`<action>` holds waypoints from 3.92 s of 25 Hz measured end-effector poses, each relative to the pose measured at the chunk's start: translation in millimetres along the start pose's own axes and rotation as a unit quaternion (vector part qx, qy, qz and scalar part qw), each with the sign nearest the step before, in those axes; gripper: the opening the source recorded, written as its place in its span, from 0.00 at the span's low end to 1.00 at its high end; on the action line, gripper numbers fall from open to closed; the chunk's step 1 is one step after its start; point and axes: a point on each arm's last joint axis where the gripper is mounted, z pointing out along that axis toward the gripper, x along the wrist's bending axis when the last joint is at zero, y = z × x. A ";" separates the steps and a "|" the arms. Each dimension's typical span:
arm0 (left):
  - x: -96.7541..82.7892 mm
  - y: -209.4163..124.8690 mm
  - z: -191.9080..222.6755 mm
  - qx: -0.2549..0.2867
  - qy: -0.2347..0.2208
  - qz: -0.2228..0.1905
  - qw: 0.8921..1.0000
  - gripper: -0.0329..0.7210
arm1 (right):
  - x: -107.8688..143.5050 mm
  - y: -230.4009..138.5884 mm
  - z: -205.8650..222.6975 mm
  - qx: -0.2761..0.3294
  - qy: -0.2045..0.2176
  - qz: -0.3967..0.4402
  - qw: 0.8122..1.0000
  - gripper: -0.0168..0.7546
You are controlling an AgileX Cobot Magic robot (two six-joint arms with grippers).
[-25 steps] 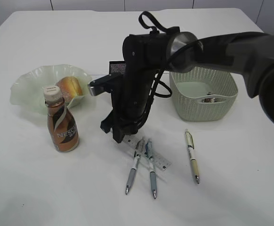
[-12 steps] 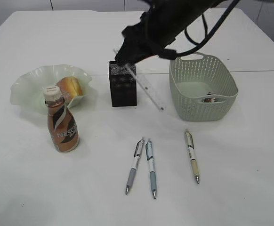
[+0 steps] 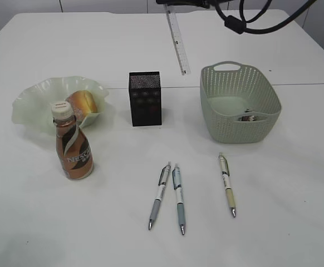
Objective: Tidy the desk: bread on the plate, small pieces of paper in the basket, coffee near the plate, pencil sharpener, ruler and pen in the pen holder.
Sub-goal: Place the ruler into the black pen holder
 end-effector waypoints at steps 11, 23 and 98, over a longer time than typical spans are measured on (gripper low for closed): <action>-0.1 0.3 0.0 -0.002 0.000 0.000 1.000 0.51 | -30.2 -18.1 24.4 -0.100 0.003 -0.095 0.990 0.36; -0.1 0.6 0.0 -0.003 0.000 0.000 1.000 0.51 | -66.0 -42.3 50.2 -0.155 0.001 -0.064 0.986 0.36; 1.8 0.6 0.0 -0.003 0.010 0.006 1.000 0.51 | -92.3 -59.6 77.7 -0.038 -0.053 -0.010 0.998 0.47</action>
